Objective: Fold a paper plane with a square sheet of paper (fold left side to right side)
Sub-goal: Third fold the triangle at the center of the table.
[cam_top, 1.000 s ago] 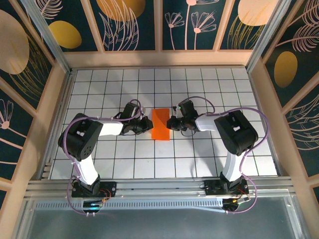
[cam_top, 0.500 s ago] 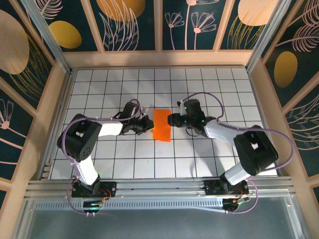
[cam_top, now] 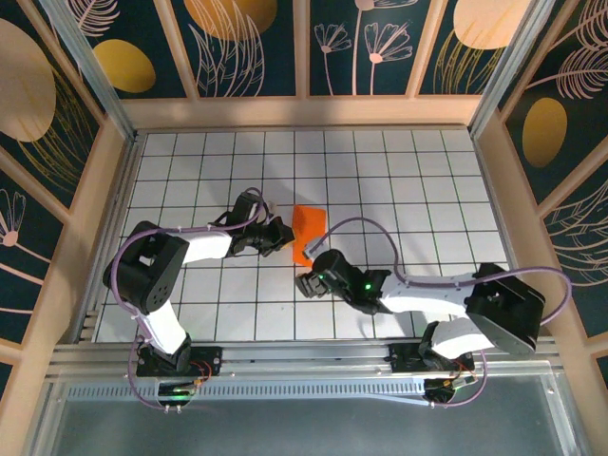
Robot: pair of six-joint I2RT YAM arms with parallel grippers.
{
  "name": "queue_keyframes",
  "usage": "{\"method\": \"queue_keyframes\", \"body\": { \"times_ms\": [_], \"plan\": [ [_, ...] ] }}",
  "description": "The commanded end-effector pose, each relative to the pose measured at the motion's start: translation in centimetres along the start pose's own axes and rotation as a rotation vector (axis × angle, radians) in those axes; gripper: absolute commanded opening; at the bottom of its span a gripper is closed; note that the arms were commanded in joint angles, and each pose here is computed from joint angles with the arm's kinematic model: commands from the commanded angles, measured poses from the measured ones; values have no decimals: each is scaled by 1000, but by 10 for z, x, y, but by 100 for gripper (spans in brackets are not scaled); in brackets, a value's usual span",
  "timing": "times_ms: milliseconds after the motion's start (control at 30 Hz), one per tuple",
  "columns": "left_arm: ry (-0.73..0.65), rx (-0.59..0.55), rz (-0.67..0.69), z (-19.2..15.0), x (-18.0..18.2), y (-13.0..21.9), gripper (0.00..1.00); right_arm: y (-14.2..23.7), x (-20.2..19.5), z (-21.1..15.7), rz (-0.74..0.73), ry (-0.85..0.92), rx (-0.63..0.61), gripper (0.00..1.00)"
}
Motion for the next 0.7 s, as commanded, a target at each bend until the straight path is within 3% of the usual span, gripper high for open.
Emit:
{"method": "queue_keyframes", "body": {
  "times_ms": [0,300,533,667],
  "plan": [
    [18,10,-2,-5,-3,4,0,-9,-1,0,-144,102,-33,78],
    [38,13,17,-10,5,4,0,-38,12,18,-174,206,-58,79],
    [42,17,12,-12,6,4,0,-51,7,25,-175,202,-61,65],
    [43,17,15,-12,7,4,0,-50,7,25,-147,199,-58,49]
  ]
}}
Point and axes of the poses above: each hand's point on the last joint's axis, 136 mm out from that joint toward the fingers, its own y axis back along the fingers, its own x axis along the line the jaws close on, z = x × y, the point moved 7 cm from there along y, back along the fingers, and after that the axes turned 4 degrees about -y, right-handed, at the moved point
